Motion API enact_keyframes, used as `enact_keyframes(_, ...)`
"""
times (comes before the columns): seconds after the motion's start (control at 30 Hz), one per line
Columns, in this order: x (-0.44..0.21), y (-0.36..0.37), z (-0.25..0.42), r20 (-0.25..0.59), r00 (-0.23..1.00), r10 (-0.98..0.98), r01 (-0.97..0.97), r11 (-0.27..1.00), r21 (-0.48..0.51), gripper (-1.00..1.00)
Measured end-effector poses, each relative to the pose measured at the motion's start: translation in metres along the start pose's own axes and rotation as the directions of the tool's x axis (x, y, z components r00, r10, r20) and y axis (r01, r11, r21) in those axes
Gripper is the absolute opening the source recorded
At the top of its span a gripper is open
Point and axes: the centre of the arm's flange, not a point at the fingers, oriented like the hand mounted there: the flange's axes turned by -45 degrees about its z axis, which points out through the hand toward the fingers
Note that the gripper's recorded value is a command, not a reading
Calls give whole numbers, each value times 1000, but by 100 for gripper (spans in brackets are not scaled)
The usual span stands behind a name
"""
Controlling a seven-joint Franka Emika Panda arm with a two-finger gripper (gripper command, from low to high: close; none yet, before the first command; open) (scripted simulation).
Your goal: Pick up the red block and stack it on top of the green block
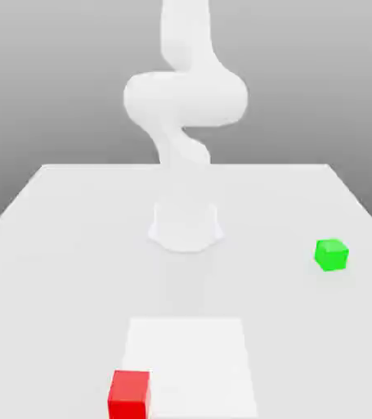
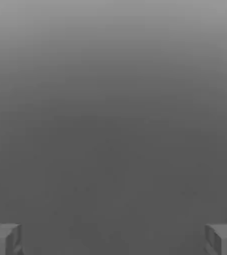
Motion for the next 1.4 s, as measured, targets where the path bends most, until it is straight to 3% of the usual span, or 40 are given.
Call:
enact_keyframes(0.37, -43, 30, 207, 305, 952, 15, -14, 1000, -4, 0)
enact_keyframes(0.77, -180, 66, 385, 598, 801, 38, -25, 999, -30, 0)
enact_keyframes(0.87, -222, 73, 418, 654, 756, 41, -23, 999, -36, 0)
enact_keyframes(1.0, -262, 75, 459, 665, 746, 41, -22, 999, -37, 0)
enact_keyframes(1.03, -268, 76, 465, 665, 745, 41, -22, 999, -37, -100)
enact_keyframes(1.23, -272, 75, 469, 666, 745, 41, -22, 999, -37, -100)
enact_keyframes(1.4, -238, 75, 432, 666, 745, 41, -22, 999, -37, -100)
